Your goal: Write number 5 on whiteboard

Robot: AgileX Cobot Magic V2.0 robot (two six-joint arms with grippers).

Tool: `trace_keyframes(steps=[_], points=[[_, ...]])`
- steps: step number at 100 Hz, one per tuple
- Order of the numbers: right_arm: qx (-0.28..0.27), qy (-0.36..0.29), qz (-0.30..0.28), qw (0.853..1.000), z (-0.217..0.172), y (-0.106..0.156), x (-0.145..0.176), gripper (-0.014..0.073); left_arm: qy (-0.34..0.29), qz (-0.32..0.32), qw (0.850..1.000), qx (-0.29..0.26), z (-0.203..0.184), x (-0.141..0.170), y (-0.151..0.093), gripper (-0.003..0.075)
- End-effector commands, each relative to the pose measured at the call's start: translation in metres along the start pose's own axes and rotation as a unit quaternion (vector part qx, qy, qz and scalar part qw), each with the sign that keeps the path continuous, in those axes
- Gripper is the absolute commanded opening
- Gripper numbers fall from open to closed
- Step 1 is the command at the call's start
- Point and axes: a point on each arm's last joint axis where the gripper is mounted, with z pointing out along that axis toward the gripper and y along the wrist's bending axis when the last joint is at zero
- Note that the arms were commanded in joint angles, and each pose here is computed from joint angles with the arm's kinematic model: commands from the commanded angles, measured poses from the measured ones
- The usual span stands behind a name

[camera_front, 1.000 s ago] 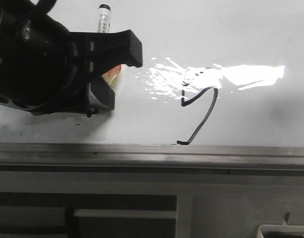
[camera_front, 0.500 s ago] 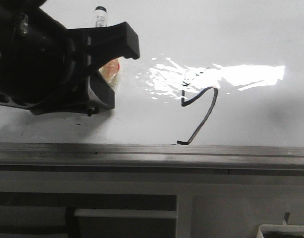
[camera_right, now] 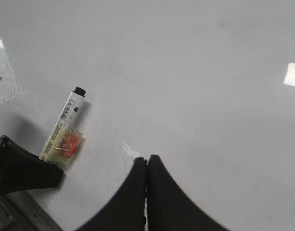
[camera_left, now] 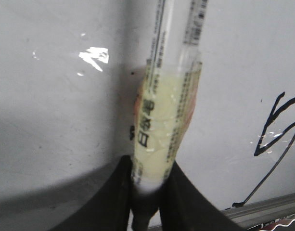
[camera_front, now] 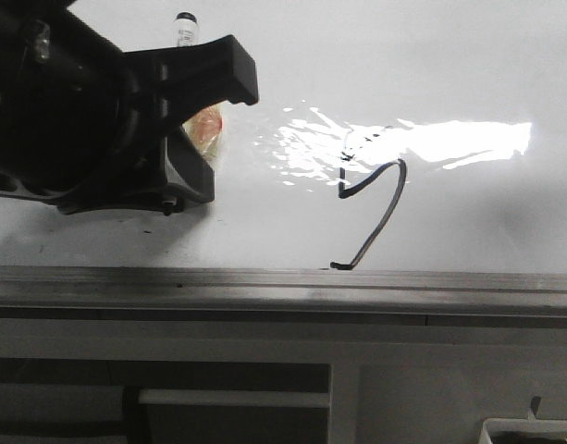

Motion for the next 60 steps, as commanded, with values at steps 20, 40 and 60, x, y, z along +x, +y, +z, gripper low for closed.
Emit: trace_keyframes(steps=[20, 40, 60], points=[[-0.017, -0.022, -0.001, 1.0, -0.0023, 0.0023, -0.0104, -0.0066, -0.025, -0.01, 1.0, -0.007, -0.0028, -0.0116, -0.0005, 0.0156], [-0.017, -0.022, -0.001, 1.0, -0.0023, 0.0023, -0.0104, -0.0066, -0.025, -0.01, 1.0, -0.007, -0.0028, -0.0116, -0.0005, 0.016], [-0.017, -0.022, -0.001, 1.0, -0.0023, 0.0023, -0.0104, -0.0066, -0.025, -0.01, 1.0, -0.007, -0.0028, -0.0116, -0.0005, 0.0263]])
